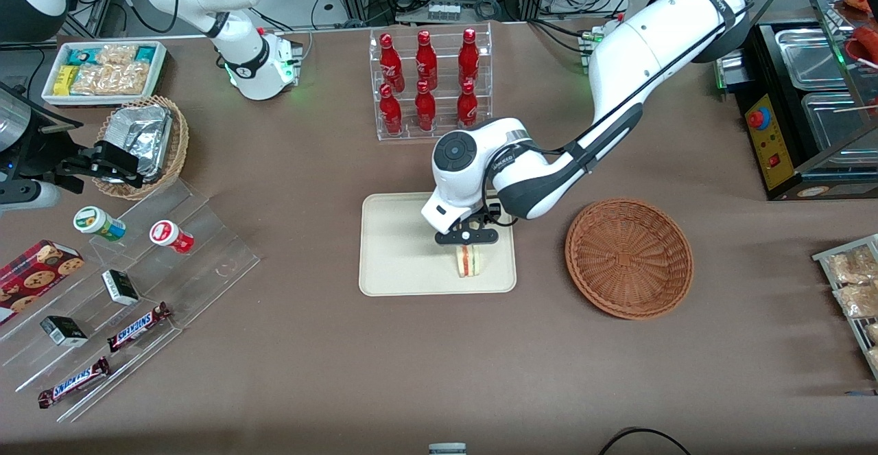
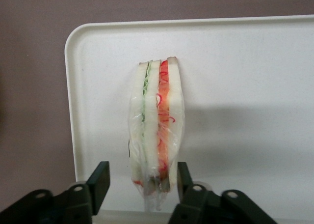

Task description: Place sandwich from basket to tray

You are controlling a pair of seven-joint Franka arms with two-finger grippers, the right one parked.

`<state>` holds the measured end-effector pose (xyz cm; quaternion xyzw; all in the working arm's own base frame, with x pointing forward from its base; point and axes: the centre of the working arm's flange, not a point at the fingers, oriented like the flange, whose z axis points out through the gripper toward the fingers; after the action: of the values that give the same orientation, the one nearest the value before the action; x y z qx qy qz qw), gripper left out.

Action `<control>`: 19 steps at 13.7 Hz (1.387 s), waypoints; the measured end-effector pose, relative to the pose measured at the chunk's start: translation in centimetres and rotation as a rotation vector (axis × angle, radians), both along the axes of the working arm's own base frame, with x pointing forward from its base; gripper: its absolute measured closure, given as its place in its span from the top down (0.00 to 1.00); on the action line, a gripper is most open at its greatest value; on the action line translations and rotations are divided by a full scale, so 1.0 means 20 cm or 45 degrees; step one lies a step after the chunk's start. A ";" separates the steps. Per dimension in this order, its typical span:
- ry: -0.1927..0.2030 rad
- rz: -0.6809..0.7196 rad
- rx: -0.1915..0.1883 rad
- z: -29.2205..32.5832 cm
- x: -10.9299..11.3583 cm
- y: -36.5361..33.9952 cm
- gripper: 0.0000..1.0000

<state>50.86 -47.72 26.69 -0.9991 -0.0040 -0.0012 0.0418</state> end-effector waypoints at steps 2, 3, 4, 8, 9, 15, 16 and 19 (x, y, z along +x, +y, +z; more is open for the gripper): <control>-0.001 0.008 -0.001 0.00 0.00 0.00 0.88; -0.004 0.025 -0.002 0.01 0.01 0.00 0.98; -0.011 0.060 -0.006 0.02 0.02 0.01 1.00; -0.046 0.141 0.001 0.12 0.08 0.03 1.00; -0.057 0.152 0.007 0.16 0.10 0.04 1.00; -0.120 0.228 -0.010 0.66 0.15 0.12 1.00; -0.099 0.234 -0.027 0.77 0.17 0.18 1.00; -0.033 0.201 -0.061 1.09 0.26 0.48 1.00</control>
<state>56.07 -38.11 48.40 -0.9963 -0.0835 -0.0109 0.0179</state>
